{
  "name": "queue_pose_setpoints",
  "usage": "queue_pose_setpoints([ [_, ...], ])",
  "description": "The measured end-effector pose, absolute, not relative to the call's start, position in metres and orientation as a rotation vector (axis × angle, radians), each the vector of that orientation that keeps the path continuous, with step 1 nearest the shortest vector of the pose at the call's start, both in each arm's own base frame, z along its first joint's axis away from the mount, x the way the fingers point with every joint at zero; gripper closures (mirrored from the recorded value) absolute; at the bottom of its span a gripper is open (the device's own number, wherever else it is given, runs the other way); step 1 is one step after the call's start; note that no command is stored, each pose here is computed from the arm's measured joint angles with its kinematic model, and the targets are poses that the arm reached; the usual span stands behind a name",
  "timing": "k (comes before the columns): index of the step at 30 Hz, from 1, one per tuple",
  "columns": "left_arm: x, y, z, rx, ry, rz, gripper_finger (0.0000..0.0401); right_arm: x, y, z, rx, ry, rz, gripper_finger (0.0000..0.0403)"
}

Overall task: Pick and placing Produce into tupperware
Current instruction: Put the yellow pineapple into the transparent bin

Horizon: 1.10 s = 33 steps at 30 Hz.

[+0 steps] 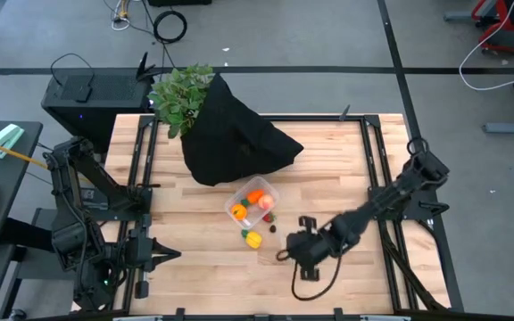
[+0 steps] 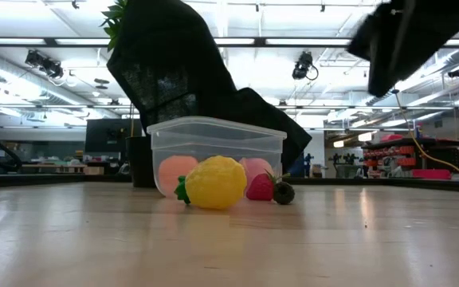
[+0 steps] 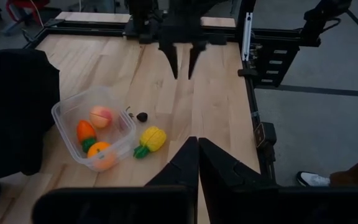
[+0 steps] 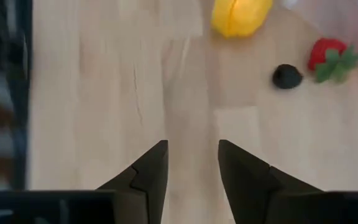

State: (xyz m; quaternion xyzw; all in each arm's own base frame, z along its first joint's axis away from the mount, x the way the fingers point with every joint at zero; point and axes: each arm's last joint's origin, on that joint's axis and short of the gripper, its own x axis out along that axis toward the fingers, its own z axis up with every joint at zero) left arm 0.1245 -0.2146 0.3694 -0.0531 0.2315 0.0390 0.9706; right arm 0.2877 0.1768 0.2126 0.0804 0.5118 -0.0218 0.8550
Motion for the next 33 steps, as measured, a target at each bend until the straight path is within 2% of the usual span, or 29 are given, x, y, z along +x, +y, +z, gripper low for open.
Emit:
queue_pose_setpoints([
  [5,0.126,-0.215,0.369,-0.093,0.469,0.08,0.0372,0.282,0.187,0.197,0.439,0.871,-0.26,0.0255],
  [11,0.156,-0.218,0.361,0.099,0.508,0.062,0.0349,0.282,0.188,0.2,0.446,0.808,-0.321,0.0257],
  [19,0.237,-0.2,0.338,0.303,0.674,-0.114,0.0298,0.273,0.187,0.195,0.457,0.912,-0.356,0.0258],
  [26,0.29,-0.183,0.322,0.526,0.636,-0.24,0.0249,0.249,0.205,0.19,0.408,1.042,-0.306,0.0258],
  [29,0.31,-0.176,0.31,0.559,0.634,-0.249,0.0226,0.236,0.214,0.189,0.384,1.069,-0.303,0.0258],
  [33,0.334,-0.166,0.281,0.499,0.738,-0.334,0.0197,0.222,0.225,0.188,0.362,1.053,-0.318,0.0258],
])
